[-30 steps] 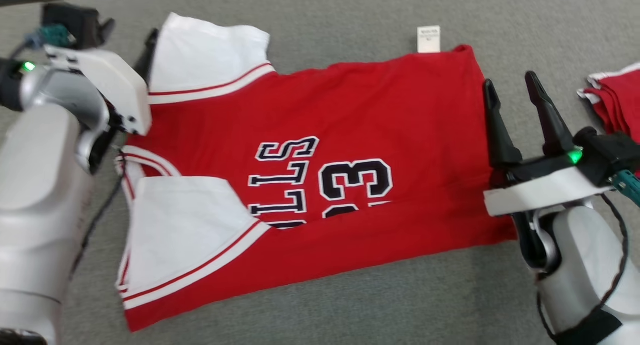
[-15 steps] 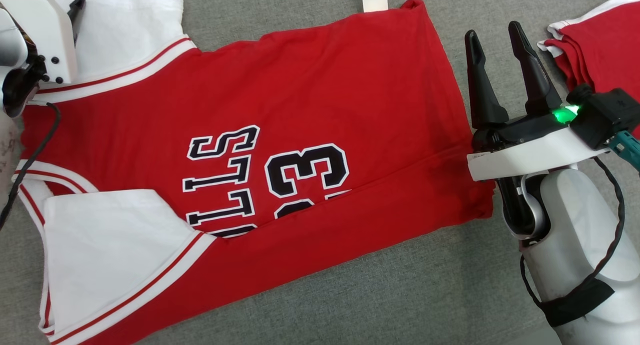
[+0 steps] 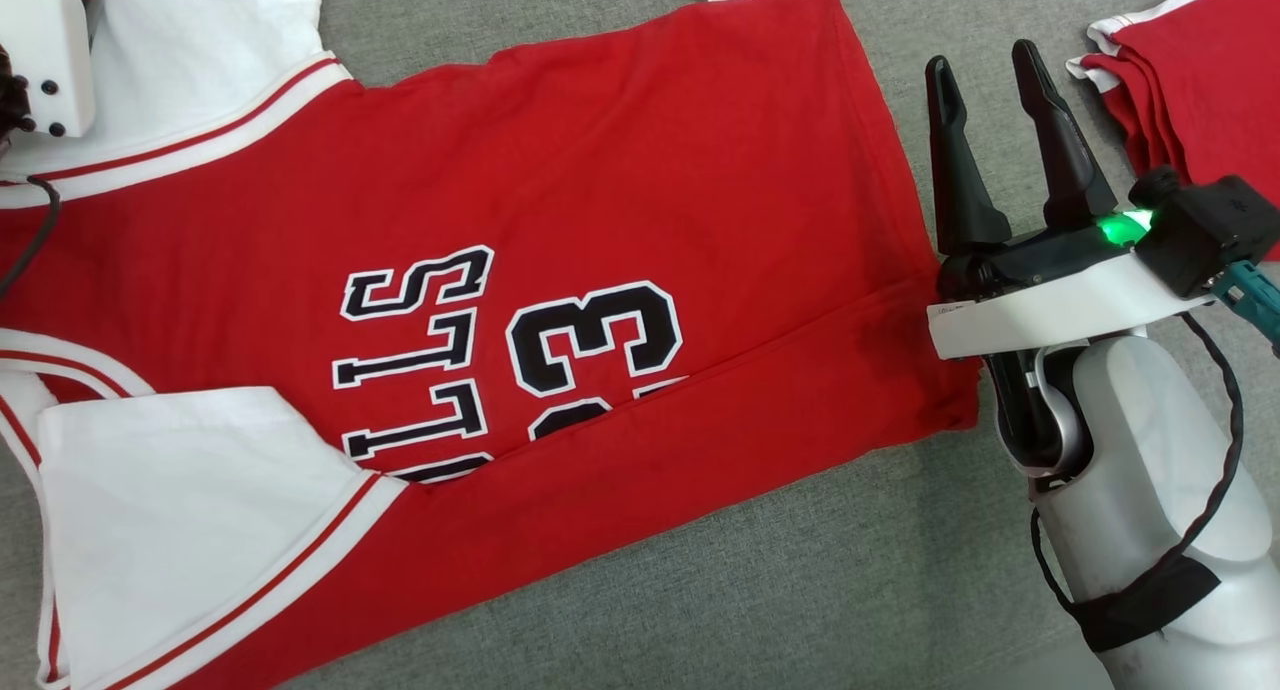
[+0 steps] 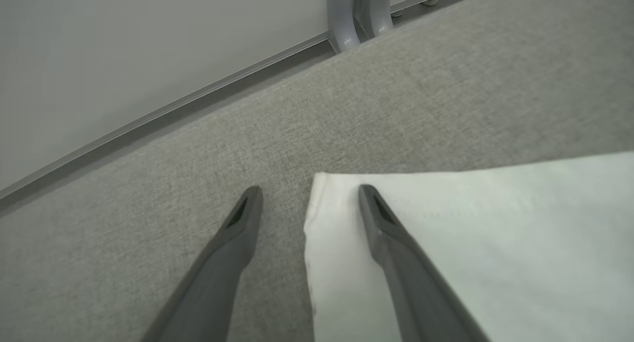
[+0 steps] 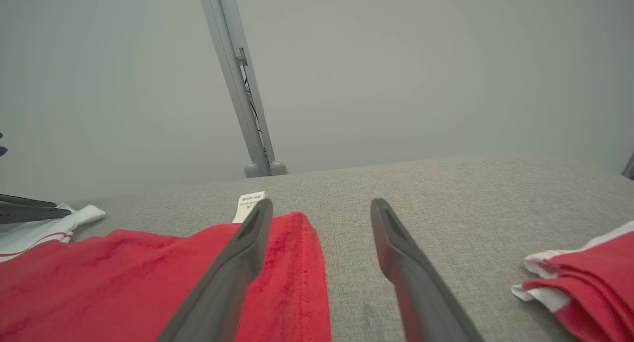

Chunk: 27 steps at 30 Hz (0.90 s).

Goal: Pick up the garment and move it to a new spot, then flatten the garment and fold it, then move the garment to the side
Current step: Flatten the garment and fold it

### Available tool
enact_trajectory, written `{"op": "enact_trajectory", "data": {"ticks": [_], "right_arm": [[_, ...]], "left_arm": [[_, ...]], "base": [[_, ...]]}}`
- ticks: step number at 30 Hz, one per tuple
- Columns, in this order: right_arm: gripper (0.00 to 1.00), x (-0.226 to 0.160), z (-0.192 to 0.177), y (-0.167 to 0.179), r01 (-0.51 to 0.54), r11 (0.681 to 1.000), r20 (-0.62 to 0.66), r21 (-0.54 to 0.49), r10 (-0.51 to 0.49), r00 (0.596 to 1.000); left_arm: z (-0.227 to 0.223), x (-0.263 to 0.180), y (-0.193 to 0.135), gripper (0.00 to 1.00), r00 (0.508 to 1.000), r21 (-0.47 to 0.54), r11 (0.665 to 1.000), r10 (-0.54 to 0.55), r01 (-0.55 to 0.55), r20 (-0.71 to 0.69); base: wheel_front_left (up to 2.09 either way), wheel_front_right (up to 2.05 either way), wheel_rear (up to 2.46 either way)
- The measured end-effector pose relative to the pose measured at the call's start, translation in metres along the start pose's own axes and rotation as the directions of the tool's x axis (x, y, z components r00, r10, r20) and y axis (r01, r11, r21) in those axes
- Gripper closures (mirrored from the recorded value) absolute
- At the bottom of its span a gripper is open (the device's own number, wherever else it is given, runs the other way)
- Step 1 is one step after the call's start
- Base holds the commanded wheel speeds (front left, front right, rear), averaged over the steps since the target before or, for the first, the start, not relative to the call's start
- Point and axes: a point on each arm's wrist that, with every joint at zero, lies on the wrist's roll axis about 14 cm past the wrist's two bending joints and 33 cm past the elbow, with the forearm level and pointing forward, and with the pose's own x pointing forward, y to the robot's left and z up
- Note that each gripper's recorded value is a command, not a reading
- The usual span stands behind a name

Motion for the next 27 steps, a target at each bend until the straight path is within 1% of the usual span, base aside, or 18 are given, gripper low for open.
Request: {"op": "enact_trajectory", "data": {"ticks": [1,3,4,5,9,12,16,21,24,27], "right_arm": [[0.0,0.0,0.0,-0.001,0.002,1.0,-0.001,0.0,-0.002,1.0],[0.0,0.0,-0.002,-0.003,0.008,1.0,-0.003,-0.001,-0.008,1.0],[0.0,0.0,-0.002,-0.004,0.011,1.0,-0.005,0.0,-0.011,1.0],[0.0,0.0,-0.002,-0.004,0.013,1.0,-0.005,0.0,-0.013,1.0],[0.0,0.0,-0.003,-0.008,0.019,1.0,-0.009,-0.004,-0.019,1.0],[0.0,0.004,-0.003,-0.01,0.02,1.0,-0.008,0.004,-0.02,1.0],[0.0,0.016,-0.005,-0.013,-0.005,1.0,-0.038,-0.007,0.005,0.999],[0.0,0.034,-0.013,-0.017,-0.047,0.999,-0.133,-0.008,0.046,0.99],[0.0,0.042,-0.022,-0.021,-0.088,0.995,-0.212,-0.053,0.075,0.974],[0.0,0.051,-0.031,-0.013,-0.129,0.991,-0.277,-0.04,0.113,0.954]], "left_arm": [[0.0,0.001,0.0,0.0,1.0,0.0,1.0,0.0,0.0,-0.005],[-0.003,0.004,-0.003,0.0,1.0,-0.031,0.999,-0.015,0.015,-0.025],[-0.003,0.005,-0.004,0.47,0.999,-0.045,0.999,-0.023,0.021,-0.031],[-0.003,0.005,-0.006,1.0,0.999,-0.054,0.998,-0.03,0.027,-0.039],[-0.002,0.002,-0.018,1.0,0.996,-0.078,0.995,-0.07,0.066,-0.05],[0.004,-0.005,-0.018,1.0,0.997,-0.095,0.993,-0.074,0.074,0.001],[0.01,-0.017,-0.023,1.0,0.992,-0.081,0.992,-0.085,0.092,0.089],[0.025,-0.045,-0.026,1.0,0.964,-0.137,0.981,-0.099,0.135,0.245],[0.026,-0.063,-0.031,1.0,0.948,-0.141,0.978,-0.107,0.155,0.3],[0.02,-0.08,-0.027,1.0,0.939,-0.146,0.978,-0.095,0.15,0.33]], "base": [[0.0,0.0,0.0],[0.0,0.0,0.0],[0.0,0.0,0.0],[0.0,0.0,0.0],[0.0,0.0,0.0],[0.0,0.0,0.0],[0.0,0.0,0.0],[0.0,0.0,0.0],[0.0,0.0,0.0],[0.0,0.0,0.0]]}}
